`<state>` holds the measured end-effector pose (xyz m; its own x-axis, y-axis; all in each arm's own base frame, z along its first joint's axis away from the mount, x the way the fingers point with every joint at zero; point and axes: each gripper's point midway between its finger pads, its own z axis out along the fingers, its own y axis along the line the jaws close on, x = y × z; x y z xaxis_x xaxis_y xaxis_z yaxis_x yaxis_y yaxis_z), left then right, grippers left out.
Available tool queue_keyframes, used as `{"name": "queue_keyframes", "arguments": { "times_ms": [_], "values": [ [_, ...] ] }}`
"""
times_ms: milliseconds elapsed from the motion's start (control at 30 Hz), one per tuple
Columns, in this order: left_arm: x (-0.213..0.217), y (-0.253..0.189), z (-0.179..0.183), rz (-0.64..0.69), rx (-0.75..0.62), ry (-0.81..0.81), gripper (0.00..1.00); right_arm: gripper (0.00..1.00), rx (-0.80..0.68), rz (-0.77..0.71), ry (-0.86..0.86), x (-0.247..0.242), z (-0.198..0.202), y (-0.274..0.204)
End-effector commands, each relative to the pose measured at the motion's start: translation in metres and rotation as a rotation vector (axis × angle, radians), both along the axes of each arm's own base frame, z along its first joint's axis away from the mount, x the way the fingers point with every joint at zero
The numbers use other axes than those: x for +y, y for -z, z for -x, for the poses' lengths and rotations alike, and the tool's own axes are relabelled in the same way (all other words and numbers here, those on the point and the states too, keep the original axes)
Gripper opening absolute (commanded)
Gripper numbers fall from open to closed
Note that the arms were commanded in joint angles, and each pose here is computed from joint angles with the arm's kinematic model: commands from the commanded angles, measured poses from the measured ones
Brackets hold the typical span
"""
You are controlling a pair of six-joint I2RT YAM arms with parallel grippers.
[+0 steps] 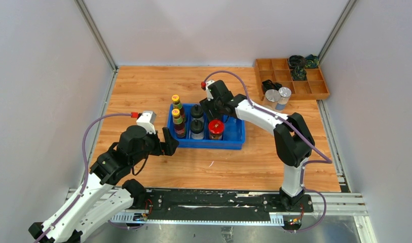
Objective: Organize the condiment bottles
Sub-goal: Place the bottle in the storage box.
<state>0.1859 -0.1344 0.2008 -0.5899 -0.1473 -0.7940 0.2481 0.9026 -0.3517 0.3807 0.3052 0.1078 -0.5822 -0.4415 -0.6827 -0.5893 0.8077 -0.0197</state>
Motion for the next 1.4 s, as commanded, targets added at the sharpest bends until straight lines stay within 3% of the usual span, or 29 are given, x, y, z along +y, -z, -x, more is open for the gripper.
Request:
{"name": "queue_keyframes", "arguments": {
  "times_ms": [0, 400, 1033, 1367],
  "values": [
    [0.0, 0.001, 0.0, -0.008, -0.002, 0.005, 1.0, 0.58, -0.037, -0.009, 0.011, 0.006, -0.008, -0.008],
    [-0.001, 0.001, 0.0, -0.011, -0.001, 0.006, 1.0, 0.79, -0.082, -0.023, 0.02, 0.003, -0.01, -0.03],
    [-0.001, -0.001, -0.001, -0.011, -0.003, 0.008, 1.0, 0.8, -0.239, -0.088, 0.014, -0.017, 0.003, -0.129],
    [-0.002, -0.003, -0.004, -0.016, -0.001, 0.004, 1.0, 0.8, -0.279, -0.13, 0.045, -0.067, 0.059, -0.165]
  ]
}}
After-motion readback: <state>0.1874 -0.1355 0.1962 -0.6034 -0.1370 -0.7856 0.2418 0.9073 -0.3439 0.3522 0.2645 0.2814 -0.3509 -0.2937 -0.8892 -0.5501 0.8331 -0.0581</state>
